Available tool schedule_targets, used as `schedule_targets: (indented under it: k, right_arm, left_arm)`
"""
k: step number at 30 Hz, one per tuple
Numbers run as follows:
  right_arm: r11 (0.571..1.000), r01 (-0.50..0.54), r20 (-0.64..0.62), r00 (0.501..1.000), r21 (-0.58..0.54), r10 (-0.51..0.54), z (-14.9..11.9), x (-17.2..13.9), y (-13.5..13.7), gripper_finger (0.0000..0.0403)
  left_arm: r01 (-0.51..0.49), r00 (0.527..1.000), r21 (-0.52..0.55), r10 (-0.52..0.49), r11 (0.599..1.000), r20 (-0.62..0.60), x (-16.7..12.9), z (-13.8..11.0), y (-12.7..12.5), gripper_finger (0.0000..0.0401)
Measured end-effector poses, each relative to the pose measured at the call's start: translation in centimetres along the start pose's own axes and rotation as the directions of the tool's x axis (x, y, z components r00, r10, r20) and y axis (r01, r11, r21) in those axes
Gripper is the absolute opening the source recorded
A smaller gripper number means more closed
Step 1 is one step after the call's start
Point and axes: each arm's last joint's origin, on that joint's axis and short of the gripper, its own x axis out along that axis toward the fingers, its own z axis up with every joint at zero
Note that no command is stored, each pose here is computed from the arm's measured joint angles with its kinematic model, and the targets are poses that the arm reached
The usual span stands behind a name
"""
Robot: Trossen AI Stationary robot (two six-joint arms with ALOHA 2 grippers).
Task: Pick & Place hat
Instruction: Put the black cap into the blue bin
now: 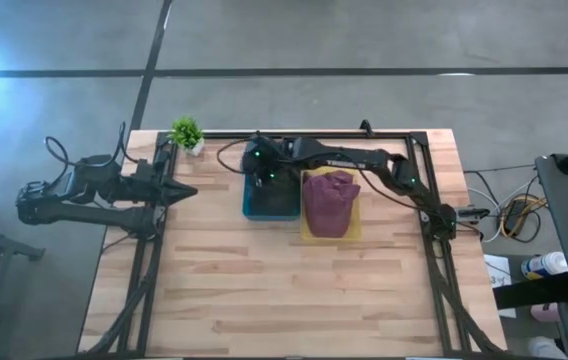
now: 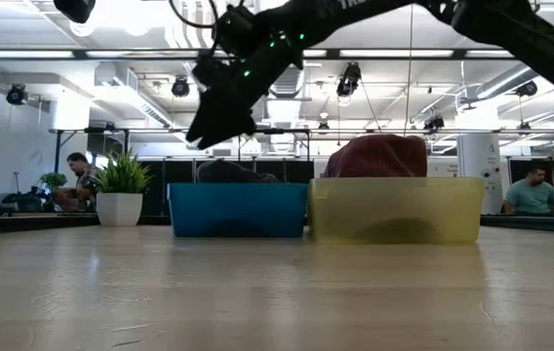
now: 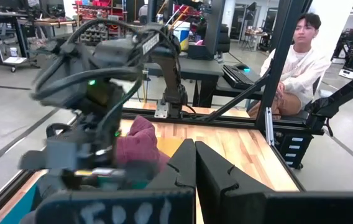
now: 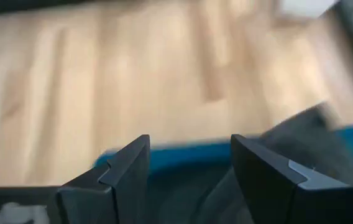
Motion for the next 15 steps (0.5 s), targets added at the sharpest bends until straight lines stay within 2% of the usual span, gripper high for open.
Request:
schedule_targets:
  k: [3, 5, 8, 10, 15]
  right_arm:
    - [0.997, 0.080, 0.087, 0.993, 0.011, -0.081, 0.4, 1.2, -1.3, 0.0219]
    - [0.996, 0.091, 0.103, 0.991, -0.006, -0.090, 0.2, 2.3, -2.1, 0.0219]
    - [0.994, 0.104, 0.047, 0.994, -0.031, -0.103, -1.2, 4.4, -3.2, 0.0219]
    - [0.989, 0.146, 0.000, 0.989, 0.006, -0.146, -2.2, 5.4, -4.0, 0.0219]
    - [0.977, 0.199, -0.036, 0.980, 0.080, -0.197, -2.6, 5.1, -5.9, 0.0219]
  left_arm:
    - [0.000, 1.000, 0.000, 0.000, 1.000, 0.000, 0.0, 0.0, 0.0, 0.0000]
    - [0.000, 1.000, 0.000, 0.000, 1.000, -0.002, 0.0, 0.0, 0.0, 0.0000]
    - [-0.001, 1.000, 0.000, 0.001, 1.000, -0.008, 0.1, -0.1, 0.0, 0.0000]
    - [-0.001, 1.000, 0.000, 0.001, 1.000, -0.009, 0.1, -0.1, 0.0, 0.0000]
    - [-0.001, 1.000, 0.000, 0.001, 1.000, -0.012, 0.2, -0.1, 0.0, 0.0000]
